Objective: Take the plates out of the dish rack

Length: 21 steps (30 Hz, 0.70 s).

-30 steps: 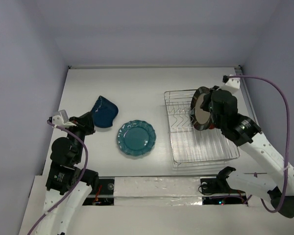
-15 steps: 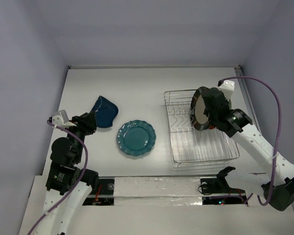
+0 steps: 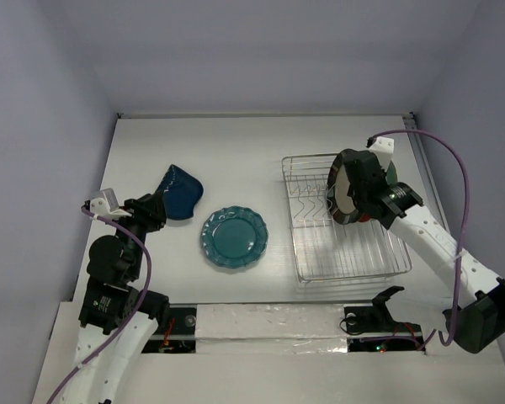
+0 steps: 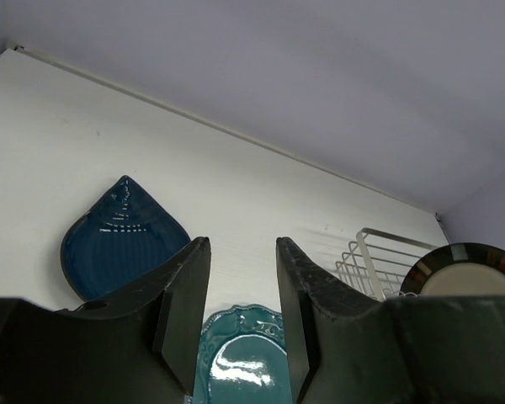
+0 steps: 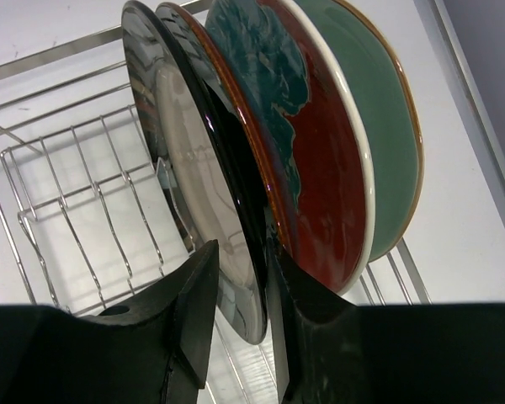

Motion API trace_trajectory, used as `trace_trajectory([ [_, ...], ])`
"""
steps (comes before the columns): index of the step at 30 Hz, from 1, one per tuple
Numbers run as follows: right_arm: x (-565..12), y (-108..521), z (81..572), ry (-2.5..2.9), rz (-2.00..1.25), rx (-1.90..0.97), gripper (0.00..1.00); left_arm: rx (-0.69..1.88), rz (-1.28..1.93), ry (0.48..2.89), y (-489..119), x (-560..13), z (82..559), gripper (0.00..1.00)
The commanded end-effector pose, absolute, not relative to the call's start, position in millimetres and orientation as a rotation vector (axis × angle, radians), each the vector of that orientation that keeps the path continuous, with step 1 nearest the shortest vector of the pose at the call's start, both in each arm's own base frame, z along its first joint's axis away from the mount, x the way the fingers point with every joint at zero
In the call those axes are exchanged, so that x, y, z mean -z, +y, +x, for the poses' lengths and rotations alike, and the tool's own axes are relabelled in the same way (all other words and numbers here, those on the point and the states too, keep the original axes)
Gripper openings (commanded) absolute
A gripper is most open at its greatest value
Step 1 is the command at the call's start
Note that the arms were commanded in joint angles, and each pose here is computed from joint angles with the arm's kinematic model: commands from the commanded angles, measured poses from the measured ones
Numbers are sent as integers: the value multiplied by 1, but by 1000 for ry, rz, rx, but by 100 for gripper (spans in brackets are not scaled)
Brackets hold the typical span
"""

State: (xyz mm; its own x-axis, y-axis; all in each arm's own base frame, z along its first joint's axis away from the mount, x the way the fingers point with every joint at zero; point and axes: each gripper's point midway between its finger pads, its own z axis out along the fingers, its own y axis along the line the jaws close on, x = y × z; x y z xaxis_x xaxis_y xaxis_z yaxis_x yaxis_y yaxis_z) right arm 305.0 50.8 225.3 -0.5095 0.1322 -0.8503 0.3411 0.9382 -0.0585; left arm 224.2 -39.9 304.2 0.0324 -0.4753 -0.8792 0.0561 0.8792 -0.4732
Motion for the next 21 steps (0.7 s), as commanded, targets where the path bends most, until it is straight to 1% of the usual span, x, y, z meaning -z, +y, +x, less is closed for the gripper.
trace_trajectory([
  [1,-228,48,311,2075,352,265,35,428,-348,1470,-41,-309,228,34],
  [5,-220,57,315,2092,327,226,35,429,-349,1470,-41,-309,228,34],
  [13,-189,60,335,2138,331,299,35,426,-349,1476,-41,-308,229,35],
  [17,-186,62,341,2146,322,322,35,426,-349,1476,-41,-308,229,35],
  [18,-186,60,341,2145,321,336,33,426,-348,1475,-41,-308,229,35],
  [19,-189,59,341,2141,315,343,27,426,-347,1472,-41,-309,229,35],
  [21,-193,56,341,2130,318,370,21,427,-348,1472,-41,-309,228,35],
])
